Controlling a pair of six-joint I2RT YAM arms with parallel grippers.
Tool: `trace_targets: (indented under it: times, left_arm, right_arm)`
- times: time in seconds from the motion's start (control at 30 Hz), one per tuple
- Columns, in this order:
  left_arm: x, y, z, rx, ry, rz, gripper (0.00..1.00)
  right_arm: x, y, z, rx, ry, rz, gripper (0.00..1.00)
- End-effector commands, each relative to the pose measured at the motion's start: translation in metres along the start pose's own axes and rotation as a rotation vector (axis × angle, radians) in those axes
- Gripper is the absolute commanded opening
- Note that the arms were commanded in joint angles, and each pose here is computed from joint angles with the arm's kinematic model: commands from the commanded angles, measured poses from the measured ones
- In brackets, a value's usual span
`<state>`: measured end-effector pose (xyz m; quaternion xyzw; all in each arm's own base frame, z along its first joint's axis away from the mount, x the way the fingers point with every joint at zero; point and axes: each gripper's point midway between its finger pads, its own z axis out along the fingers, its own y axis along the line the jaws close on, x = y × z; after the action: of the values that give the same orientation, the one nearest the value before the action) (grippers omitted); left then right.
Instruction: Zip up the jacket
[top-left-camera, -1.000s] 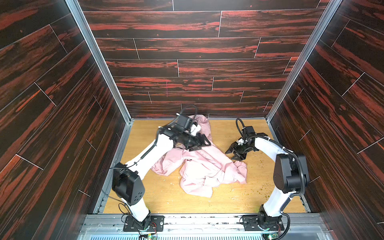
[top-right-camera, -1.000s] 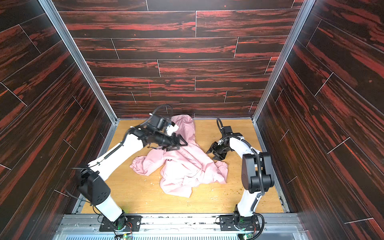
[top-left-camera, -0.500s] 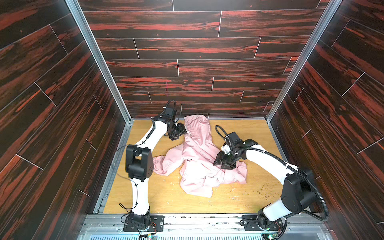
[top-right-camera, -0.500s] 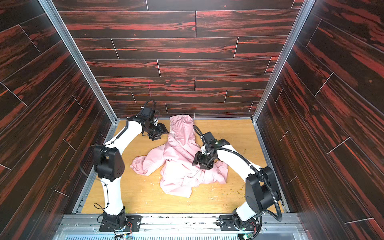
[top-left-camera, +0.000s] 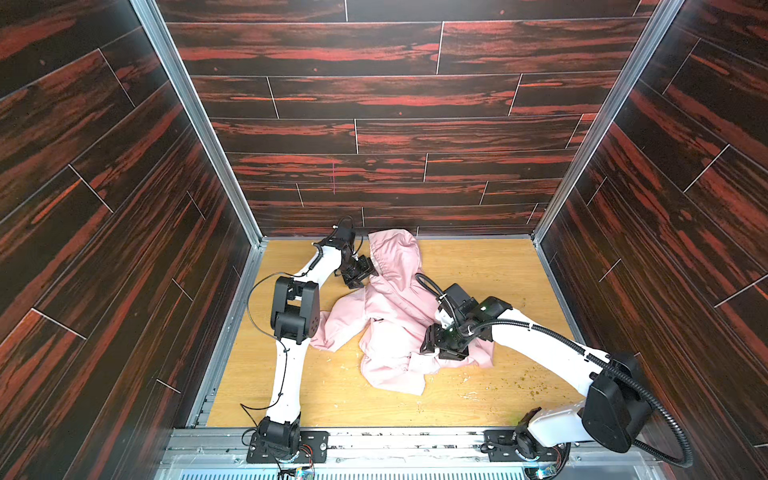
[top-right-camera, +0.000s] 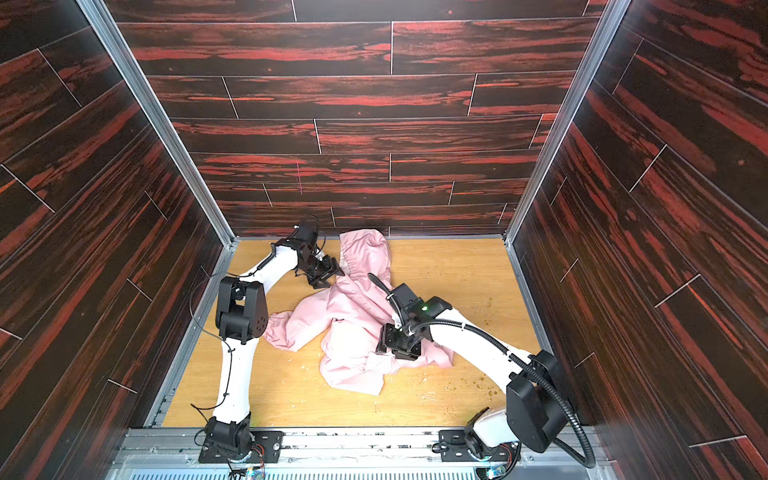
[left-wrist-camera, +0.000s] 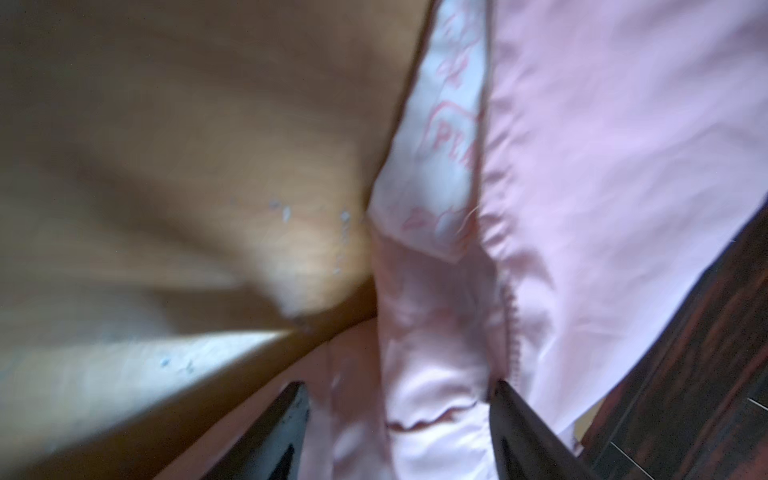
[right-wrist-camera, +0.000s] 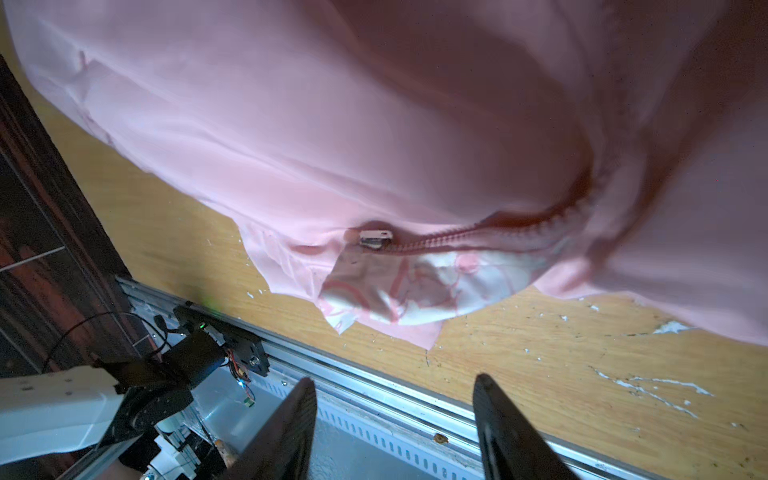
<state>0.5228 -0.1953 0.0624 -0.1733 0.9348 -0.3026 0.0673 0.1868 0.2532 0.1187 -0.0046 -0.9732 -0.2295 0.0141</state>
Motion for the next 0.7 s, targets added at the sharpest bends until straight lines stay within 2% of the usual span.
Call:
trace_targets:
  times: [0.0,0.17,0.33,0.4,0.43,0.6,0.67]
  left_arm:
    - [-0.006,-0.008,0.005,0.051,0.021,-0.006,0.61]
    - [-0.005,-0.010,0.009,0.068,0.040,-0.007,0.36]
    - [-0.006,-0.015,0.009,0.092,0.046,-0.008,0.16]
    - [-0.008,-0.019,0.009,0.103,0.044,-0.008,0.05]
    - [-0.009,-0.020,0.008,0.108,0.041,-0.009,0.00]
    - [-0.016,-0.037,-0.005,0.141,0.015,0.000,0.00]
    - [-0.021,-0.047,-0.014,0.159,-0.009,0.009,0.00]
  right_arm:
    - [-0.001,0.015,0.014,0.012,0.017,-0.006,0.63]
    - [-0.009,0.026,0.034,0.060,0.050,-0.011,0.63]
    - [-0.007,0.022,0.053,0.094,0.099,0.011,0.62]
    - [-0.006,0.021,0.056,0.097,0.105,0.009,0.54]
    - [-0.005,0.019,0.056,0.102,0.105,0.010,0.46]
    - [-0.001,0.012,0.051,0.114,0.085,0.019,0.14]
    - [0.000,0.012,0.043,0.107,0.065,0.012,0.06]
